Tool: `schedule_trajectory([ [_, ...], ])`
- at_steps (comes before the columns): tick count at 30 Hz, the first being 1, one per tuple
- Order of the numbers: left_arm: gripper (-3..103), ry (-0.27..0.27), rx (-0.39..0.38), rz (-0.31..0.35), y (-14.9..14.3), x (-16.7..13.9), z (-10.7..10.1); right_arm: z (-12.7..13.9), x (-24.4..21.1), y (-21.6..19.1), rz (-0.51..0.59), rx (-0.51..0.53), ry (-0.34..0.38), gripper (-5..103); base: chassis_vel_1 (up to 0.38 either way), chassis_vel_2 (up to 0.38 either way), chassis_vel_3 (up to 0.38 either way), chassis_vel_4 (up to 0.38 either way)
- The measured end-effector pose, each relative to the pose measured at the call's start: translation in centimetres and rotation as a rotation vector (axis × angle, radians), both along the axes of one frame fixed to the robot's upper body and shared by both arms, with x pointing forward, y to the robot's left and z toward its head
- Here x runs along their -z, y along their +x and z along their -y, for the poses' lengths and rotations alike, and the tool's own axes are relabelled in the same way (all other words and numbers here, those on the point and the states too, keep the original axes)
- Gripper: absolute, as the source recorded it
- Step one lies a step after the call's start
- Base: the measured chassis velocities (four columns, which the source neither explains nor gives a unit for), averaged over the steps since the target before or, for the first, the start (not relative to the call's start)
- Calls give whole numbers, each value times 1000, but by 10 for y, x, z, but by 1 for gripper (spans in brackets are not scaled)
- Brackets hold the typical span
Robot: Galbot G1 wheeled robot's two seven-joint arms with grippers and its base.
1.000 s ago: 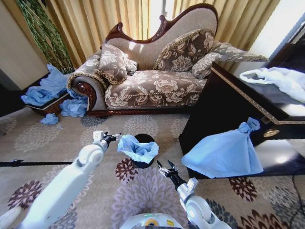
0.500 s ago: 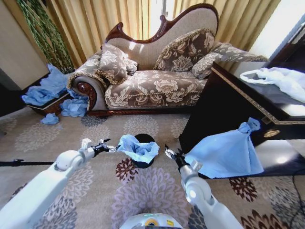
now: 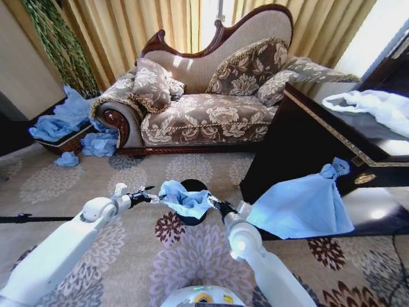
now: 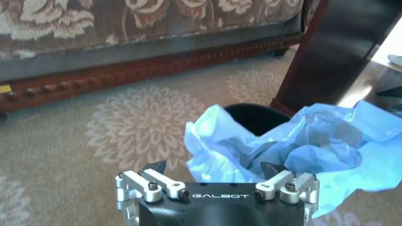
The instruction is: Place a garbage bag over the trash bin.
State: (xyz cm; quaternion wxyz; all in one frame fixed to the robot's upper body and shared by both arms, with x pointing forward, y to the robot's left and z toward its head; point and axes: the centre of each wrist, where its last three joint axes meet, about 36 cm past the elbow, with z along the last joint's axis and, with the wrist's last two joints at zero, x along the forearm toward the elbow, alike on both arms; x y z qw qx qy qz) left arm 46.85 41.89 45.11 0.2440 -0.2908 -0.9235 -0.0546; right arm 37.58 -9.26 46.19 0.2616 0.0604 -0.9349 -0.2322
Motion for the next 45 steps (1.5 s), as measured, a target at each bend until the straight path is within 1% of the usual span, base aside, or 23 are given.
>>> schedule_trajectory([
  [8,100,-20,-7,-6,3,11,10,-17,10,7,15,-23,-44,100,0,0,0,0],
  [9,103,-23,-7,-6,3,11,11,-19,10,6,17,-27,-46,100,0,0,0,0],
  [15,98,-31,-6,-8,3,15,15,-26,15,5,17,-42,-58,100,0,0,0,0],
  [16,97,-35,-5,-10,3,16,18,-28,19,5,17,-49,-68,103,0,0,0,0],
  [18,96,-41,-3,-12,2,17,20,-30,24,3,13,-56,-76,96,0,0,0,0],
  [22,89,-45,-1,-12,2,18,23,-30,30,4,11,-61,-88,95,0,0,0,0],
  [26,69,-56,5,-13,1,20,27,-25,46,9,28,-61,-131,77,0,0,0,0],
  [27,69,-56,5,-13,1,20,27,-25,46,9,28,-61,-131,77,0,0,0,0],
  [29,58,-62,6,-14,0,21,30,-21,51,11,32,-57,-145,65,0,0,0,0],
  [30,58,-63,6,-14,0,22,31,-20,52,12,33,-55,-147,59,0,0,0,0],
  [31,58,-63,6,-14,0,22,31,-20,52,12,33,-55,-147,59,0,0,0,0],
  [32,53,-65,6,-15,-1,23,32,-19,54,12,34,-53,-150,54,0,0,0,0],
  [33,47,-66,7,-16,-1,23,32,-18,55,12,33,-53,-152,54,0,0,0,0],
  [35,36,-67,11,-15,-2,23,34,-17,58,11,35,-52,-158,43,0,0,0,0],
  [36,36,-67,11,-15,-2,23,34,-17,58,11,35,-52,-158,43,0,0,0,0],
  [37,31,-68,12,-14,-3,23,35,-16,59,10,35,-52,-160,37,0,0,0,0],
  [39,31,-69,13,-14,-3,23,36,-16,60,9,35,-52,-160,37,0,0,0,0],
  [40,20,-72,15,-11,-4,22,38,-16,62,8,39,-53,-164,27,0,0,0,0],
  [41,20,-72,14,-10,-4,22,38,-16,63,8,40,-53,-165,27,0,0,0,0],
  [42,15,-75,5,-6,-4,22,41,-15,65,8,50,-54,-172,16,0,0,0,0],
  [43,10,-76,-1,-3,-4,22,42,-15,67,8,60,-55,-180,16,0,0,0,0],
  [44,10,-76,-1,-3,-4,22,42,-15,67,8,60,-55,-180,16,0,0,0,0],
  [45,4,-78,-8,0,-4,22,44,-15,69,8,71,-55,-186,10,0,0,0,0],
])
